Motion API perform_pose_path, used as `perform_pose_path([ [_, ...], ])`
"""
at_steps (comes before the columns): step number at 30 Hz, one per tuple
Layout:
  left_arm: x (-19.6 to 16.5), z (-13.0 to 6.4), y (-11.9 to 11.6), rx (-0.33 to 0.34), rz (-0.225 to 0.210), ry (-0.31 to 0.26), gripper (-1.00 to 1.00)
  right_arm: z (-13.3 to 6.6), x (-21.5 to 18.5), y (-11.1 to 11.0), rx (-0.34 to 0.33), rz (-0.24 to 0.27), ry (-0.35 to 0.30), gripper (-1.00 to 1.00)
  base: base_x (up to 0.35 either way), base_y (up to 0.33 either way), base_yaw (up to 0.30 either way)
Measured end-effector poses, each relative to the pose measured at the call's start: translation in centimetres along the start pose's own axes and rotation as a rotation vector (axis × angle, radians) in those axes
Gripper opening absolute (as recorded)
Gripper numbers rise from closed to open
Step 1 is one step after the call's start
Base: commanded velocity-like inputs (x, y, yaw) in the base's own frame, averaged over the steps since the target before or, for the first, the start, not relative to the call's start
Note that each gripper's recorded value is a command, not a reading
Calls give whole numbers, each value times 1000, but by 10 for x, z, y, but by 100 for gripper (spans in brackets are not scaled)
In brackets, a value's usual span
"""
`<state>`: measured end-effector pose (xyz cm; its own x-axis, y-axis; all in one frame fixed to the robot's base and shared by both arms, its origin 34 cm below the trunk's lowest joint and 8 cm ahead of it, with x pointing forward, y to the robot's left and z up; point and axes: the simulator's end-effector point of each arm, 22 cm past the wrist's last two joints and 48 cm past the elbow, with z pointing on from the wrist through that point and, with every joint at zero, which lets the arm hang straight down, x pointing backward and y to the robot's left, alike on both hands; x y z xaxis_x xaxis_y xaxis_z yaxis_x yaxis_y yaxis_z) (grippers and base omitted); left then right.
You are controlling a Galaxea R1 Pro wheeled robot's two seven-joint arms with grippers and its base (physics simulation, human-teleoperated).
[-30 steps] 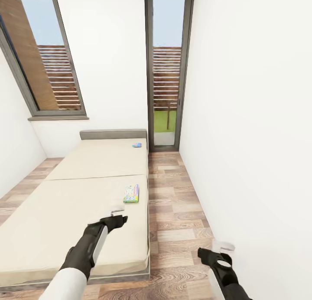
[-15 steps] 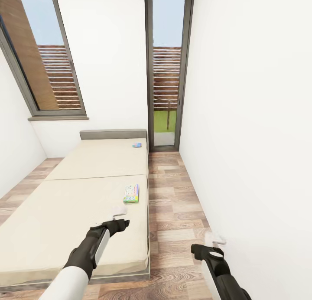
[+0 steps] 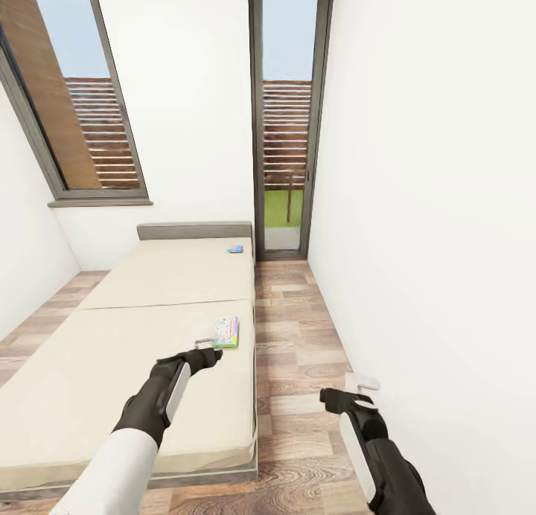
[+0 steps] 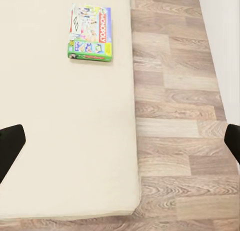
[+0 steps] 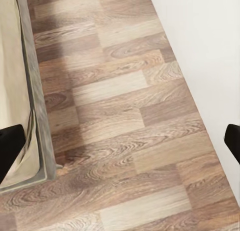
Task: Put all the toys in the child's room - the three board games (two on the bed and one on the table), the two jigsaw puzzles on the table, and the tennis ball on the table - inside the toy box on the table in the child's room.
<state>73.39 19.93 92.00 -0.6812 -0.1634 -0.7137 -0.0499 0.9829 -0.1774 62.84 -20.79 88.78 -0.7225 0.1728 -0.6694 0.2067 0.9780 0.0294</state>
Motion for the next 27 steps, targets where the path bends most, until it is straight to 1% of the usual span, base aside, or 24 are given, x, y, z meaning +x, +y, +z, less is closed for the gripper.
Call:
perform_pose_path([
  [3, -20, -3, -2, 3, 1, -32, 100, 0, -10, 2, -4, 2, -14, 100, 0, 0, 0],
  [6, -36, -5, -4, 8, 2, -59, 100, 0, -10, 2, -5, 4, -13, 100, 0, 0, 0],
  [18, -85, -11, -14, 20, 7, -125, 100, -1, -10, 3, -6, 6, -12, 100, 0, 0, 0],
  [27, -88, -12, -14, 21, 7, -133, 100, 0, -10, 3, -5, 5, -11, 100, 0, 0, 0],
])
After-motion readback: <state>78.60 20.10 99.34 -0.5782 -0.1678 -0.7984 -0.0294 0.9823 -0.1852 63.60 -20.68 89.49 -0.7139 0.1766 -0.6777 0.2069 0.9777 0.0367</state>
